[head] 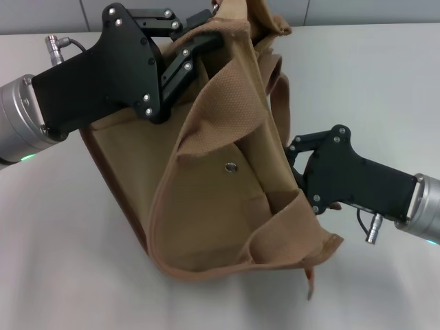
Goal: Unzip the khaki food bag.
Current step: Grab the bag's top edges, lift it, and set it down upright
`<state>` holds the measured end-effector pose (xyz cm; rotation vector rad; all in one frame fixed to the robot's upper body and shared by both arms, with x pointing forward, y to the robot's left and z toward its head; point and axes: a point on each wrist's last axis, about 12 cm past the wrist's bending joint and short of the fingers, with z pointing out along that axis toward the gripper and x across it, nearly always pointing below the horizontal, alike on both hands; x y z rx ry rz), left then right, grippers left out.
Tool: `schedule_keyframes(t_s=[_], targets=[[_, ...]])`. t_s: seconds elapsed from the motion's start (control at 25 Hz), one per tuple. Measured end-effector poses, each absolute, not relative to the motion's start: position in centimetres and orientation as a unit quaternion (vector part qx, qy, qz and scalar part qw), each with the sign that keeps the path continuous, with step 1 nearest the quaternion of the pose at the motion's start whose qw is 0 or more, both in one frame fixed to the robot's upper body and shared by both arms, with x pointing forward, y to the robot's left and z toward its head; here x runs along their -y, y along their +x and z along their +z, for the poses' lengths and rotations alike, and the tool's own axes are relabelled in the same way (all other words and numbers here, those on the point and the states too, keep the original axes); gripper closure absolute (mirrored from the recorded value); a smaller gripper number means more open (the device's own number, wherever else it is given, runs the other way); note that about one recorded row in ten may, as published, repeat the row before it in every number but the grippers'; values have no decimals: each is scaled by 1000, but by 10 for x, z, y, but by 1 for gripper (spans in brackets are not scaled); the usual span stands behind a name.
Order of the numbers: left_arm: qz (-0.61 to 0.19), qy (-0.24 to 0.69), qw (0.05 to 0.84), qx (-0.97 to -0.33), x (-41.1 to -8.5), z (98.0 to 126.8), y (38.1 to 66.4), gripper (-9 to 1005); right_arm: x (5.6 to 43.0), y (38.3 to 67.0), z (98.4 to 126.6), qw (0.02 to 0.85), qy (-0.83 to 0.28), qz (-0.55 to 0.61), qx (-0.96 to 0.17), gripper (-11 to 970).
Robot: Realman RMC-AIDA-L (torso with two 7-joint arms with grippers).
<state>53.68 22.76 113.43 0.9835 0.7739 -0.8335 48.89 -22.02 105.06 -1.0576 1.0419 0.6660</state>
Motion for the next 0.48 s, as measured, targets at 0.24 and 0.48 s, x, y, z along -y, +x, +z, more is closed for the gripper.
schedule_keyframes(t_s=[0.24, 0.48], targets=[[-377, 446, 731, -353, -227, 1134, 537, 916, 235, 469, 1044, 690, -454, 301, -476, 945], [-375, 440, 737, -351, -228, 1136, 538, 920, 259, 435, 1036, 696, -428, 300, -492, 958]])
